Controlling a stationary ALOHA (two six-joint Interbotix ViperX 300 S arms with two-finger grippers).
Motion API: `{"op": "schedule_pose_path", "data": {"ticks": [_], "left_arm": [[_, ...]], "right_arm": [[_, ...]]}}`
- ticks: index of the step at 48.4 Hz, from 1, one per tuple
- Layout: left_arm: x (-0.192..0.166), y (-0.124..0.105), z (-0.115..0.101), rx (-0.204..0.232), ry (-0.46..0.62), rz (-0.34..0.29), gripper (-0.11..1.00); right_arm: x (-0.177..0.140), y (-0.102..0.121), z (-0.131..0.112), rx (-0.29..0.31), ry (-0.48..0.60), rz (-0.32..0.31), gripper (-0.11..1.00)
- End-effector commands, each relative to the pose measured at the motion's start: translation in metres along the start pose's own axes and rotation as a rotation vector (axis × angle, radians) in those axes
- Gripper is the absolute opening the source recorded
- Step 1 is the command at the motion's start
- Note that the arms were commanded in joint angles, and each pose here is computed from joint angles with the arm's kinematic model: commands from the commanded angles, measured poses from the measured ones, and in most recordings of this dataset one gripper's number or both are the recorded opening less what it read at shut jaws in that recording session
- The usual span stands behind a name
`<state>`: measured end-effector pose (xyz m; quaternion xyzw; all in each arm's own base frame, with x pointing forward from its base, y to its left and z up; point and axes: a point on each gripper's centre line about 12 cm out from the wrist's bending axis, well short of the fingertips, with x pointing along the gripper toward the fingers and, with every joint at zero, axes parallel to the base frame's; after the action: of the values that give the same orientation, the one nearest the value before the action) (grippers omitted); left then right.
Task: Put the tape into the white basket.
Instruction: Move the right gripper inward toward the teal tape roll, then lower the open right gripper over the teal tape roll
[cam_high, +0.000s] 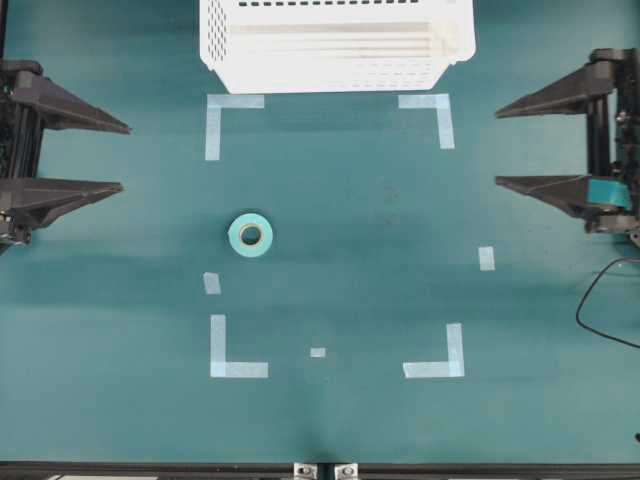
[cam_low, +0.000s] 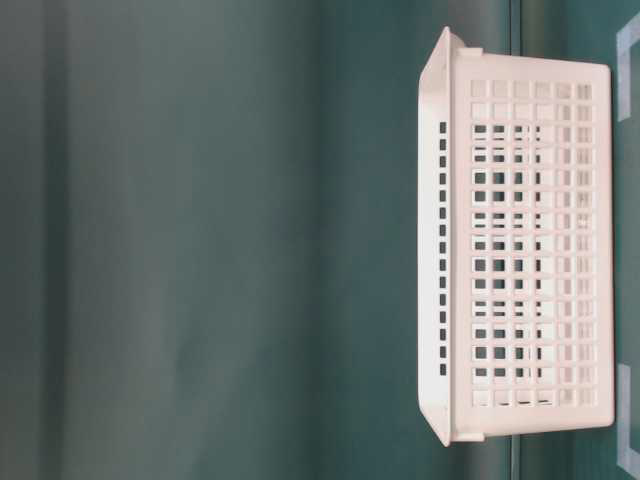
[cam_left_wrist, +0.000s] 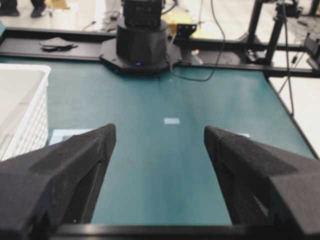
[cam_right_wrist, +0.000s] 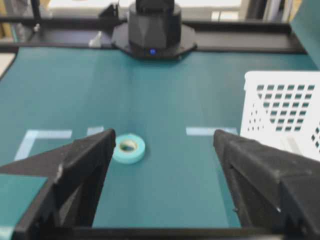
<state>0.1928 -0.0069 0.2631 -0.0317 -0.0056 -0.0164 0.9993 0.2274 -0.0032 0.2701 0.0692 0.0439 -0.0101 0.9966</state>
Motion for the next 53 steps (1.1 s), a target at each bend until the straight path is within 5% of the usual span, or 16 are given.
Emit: {"op": "schedule_pose_path", "data": {"ticks": [1,8,22,41,53], "left_arm": [[-0.001,0.0,0.001,0.0,-0.012,-0.002,0.32],[-0.005,0.0,-0.003,0.0,-0.008,-0.001,0.26],[-0.008,0.0,-0.01,0.0,0.025,0.0,-0.09],[-0.032,0.002,-0.027,-0.002,-0.001,-0.003,-0.11],[-0.045,0.003,-0.053,0.001,0.092,0.001,-0.11]], "right_arm": [[0.009,0.001,0.009,0.005,0.004,-0.001,0.91],[0.021,0.001,0.009,0.005,0.047,-0.007,0.91],[0.043,0.001,0.008,0.006,0.091,-0.015,0.91],[0.093,-0.002,-0.014,0.006,0.296,-0.044,0.91],[0.125,-0.004,-0.024,0.002,0.389,-0.055,0.91]]}}
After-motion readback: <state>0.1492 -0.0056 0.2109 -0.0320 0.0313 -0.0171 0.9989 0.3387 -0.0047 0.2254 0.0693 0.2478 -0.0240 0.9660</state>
